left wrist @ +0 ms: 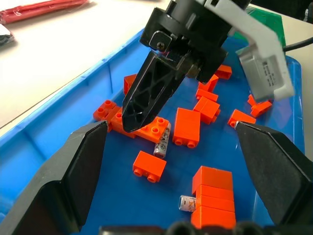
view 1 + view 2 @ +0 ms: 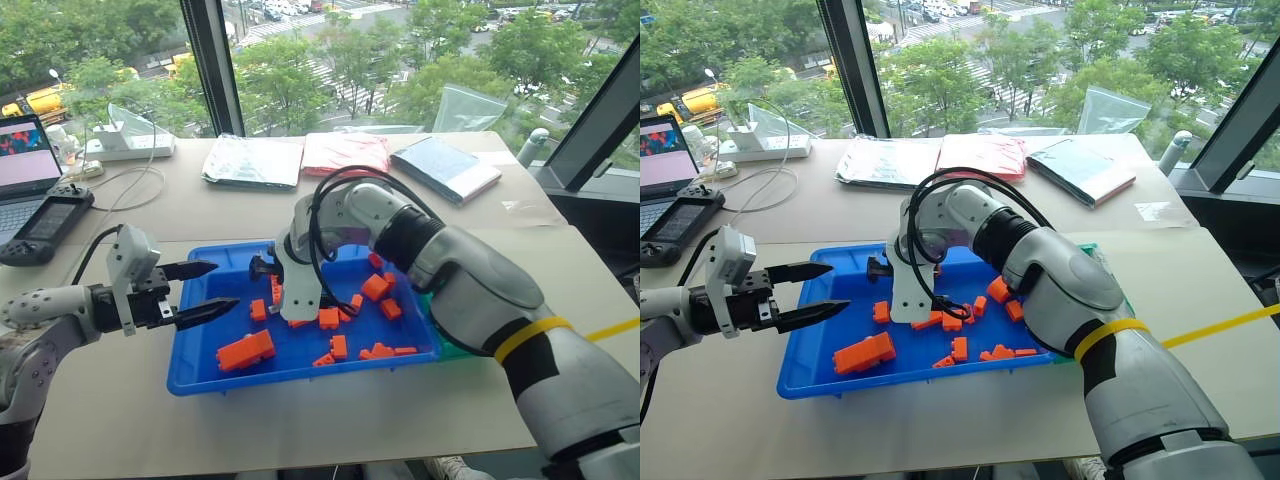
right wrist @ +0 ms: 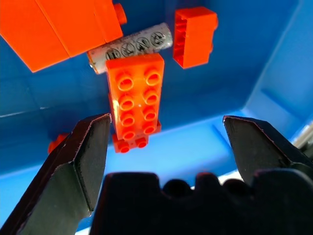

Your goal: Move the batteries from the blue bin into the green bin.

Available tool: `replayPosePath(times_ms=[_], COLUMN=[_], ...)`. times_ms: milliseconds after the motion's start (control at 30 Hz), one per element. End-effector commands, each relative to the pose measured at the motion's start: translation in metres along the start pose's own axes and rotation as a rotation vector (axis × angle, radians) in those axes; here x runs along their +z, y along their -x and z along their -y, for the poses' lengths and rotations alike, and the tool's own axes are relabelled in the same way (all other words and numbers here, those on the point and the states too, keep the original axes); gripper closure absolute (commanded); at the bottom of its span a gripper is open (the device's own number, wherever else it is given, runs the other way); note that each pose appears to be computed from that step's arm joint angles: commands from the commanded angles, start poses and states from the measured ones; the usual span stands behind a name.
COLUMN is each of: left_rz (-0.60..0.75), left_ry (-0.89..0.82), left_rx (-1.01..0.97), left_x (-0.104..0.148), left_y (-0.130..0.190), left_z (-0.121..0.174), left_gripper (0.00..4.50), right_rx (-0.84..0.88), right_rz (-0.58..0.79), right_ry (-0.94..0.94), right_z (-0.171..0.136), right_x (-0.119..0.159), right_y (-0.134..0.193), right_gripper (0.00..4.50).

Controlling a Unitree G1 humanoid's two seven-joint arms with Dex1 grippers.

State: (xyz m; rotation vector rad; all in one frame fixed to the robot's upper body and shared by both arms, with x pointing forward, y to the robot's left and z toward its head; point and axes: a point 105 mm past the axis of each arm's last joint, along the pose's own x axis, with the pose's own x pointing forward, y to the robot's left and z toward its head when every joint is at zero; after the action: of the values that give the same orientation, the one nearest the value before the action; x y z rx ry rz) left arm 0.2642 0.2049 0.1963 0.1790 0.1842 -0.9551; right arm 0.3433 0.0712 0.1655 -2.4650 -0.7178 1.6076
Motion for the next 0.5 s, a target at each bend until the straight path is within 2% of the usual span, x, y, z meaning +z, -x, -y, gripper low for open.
replayPosePath(times_ms=[33,300,400,500], left_rz=[0.013,0.019,0.021,0.021], left_ry=[-0.035,-0.031,-0.029,-0.029], left_rx=[-0.001,0.006,0.007,0.006], left_x=[0.010,0.011,0.011,0.012], left_y=[0.003,0.002,0.002,0.001], left_z=[0.005,0.008,0.008,0.008], left_gripper=[0.00,0.00,0.00,0.00], right_rx=[-0.007,0.042,0.038,0.041], right_rz=[0.004,0.017,0.014,0.013], right_ry=[0.075,0.056,0.050,0.051], right_z=[0.013,0.002,0.002,0.001], right_x=[0.003,0.009,0.008,0.008], right_y=[-0.001,-0.022,-0.022,-0.022], right_gripper=[0.23,0.23,0.92,1.83])
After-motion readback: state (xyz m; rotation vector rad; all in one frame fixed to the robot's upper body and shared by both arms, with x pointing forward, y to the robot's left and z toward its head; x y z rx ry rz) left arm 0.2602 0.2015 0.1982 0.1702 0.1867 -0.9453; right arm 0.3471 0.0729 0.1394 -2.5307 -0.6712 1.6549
